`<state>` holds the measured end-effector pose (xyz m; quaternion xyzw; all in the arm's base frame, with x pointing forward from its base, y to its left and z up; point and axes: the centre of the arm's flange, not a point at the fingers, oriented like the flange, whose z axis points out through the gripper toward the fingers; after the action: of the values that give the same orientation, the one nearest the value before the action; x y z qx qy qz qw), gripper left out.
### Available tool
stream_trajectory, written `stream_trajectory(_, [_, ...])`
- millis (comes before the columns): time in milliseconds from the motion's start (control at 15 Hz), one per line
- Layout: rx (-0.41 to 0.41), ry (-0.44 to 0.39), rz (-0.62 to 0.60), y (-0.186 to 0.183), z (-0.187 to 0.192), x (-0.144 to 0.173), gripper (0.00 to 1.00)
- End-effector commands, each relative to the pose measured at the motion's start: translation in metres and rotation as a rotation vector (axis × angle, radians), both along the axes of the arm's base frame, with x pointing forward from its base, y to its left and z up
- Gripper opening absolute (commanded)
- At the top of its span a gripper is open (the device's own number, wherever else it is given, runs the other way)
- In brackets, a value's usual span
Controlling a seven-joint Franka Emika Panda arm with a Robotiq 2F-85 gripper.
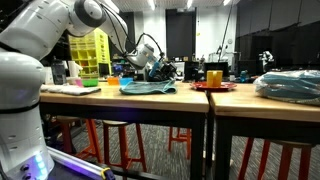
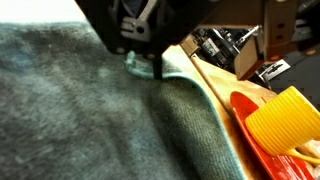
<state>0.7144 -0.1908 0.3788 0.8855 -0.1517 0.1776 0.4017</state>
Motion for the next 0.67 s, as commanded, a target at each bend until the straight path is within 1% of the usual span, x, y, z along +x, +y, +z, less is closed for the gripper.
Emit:
stream_trajectory(0, [0.007,-0.034,-0.009,0.0092,0.0076,-0.0001,0.74])
stream_trajectory(333, [0.039,-0.060,-0.015,0.0167,0.0127,-0.0017,0.74])
stream_trajectory(400, [0.027,-0.071,-0.018,0.0175,0.0130,-0.0016,0.75])
stream_trajectory(600, [0.012,-0.091,-0.039,0.0150,0.0133,-0.0002,0.74])
